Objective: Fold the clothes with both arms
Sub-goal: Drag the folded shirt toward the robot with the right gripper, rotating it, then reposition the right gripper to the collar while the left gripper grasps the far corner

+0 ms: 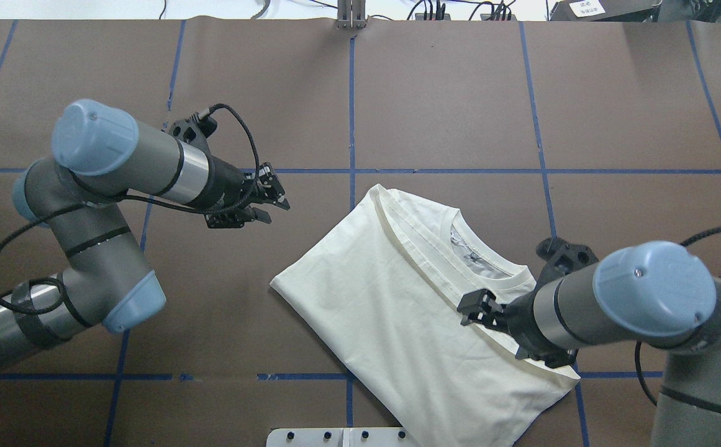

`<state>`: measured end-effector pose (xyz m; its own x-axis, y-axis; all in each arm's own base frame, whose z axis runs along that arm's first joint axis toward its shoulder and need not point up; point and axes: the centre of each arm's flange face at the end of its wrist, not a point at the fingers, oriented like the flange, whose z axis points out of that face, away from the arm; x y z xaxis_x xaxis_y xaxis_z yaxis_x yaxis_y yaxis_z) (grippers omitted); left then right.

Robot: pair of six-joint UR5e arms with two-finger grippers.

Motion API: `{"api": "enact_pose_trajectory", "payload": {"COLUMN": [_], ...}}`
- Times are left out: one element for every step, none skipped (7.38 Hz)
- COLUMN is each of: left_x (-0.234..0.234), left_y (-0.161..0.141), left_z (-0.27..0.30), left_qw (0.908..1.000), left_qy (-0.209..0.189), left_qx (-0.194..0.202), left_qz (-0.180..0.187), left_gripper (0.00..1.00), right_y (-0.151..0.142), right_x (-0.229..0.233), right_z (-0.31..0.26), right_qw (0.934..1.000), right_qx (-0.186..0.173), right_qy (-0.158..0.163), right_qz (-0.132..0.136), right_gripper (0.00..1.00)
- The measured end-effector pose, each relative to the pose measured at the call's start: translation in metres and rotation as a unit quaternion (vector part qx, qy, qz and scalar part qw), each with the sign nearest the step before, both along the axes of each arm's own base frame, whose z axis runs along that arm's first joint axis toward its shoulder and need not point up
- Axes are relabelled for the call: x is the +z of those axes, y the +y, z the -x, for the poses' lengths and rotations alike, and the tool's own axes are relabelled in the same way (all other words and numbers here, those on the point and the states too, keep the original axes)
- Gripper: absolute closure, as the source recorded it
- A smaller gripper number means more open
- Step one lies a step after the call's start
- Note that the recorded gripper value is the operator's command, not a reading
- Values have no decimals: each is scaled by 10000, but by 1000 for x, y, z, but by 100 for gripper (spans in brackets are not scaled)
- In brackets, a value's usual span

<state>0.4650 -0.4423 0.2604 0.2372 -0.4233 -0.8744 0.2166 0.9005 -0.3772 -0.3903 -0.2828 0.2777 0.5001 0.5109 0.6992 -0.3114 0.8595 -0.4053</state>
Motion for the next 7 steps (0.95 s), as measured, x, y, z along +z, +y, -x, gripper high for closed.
{"api": "enact_pose_trajectory", "payload": {"left_x": [5,9,13,17,21,25,28], "left_y": [24,44,56,64,69,75,80], "left_z": [-28,-47,-57,-64,-69,-75,-80], "left_qw": [9993,9982,9973,9967,9962,9957,9950], "left_qy": [-337,-580,-707,-779,-833,-886,-953], "left_qx": [11,9,38,77,114,155,185], "left_qz": [147,182,190,201,213,220,232], "left_gripper": [31,31,31,31,31,33,44], "right_y": [-36,-60,-72,-77,-80,-81,-82], "right_x": [5,8,8,6,4,0,-6], "right_z": [-8,-17,-22,-23,-22,-21,-19], "right_qw": [9993,9980,9971,9968,9967,9964,9962], "right_qx": [85,135,169,180,184,190,200], "right_qy": [79,138,159,148,134,92,40], "right_qz": [-357,-608,-719,-762,-784,-815,-850], "right_gripper": [0,0,0,0,0,0,0]}}
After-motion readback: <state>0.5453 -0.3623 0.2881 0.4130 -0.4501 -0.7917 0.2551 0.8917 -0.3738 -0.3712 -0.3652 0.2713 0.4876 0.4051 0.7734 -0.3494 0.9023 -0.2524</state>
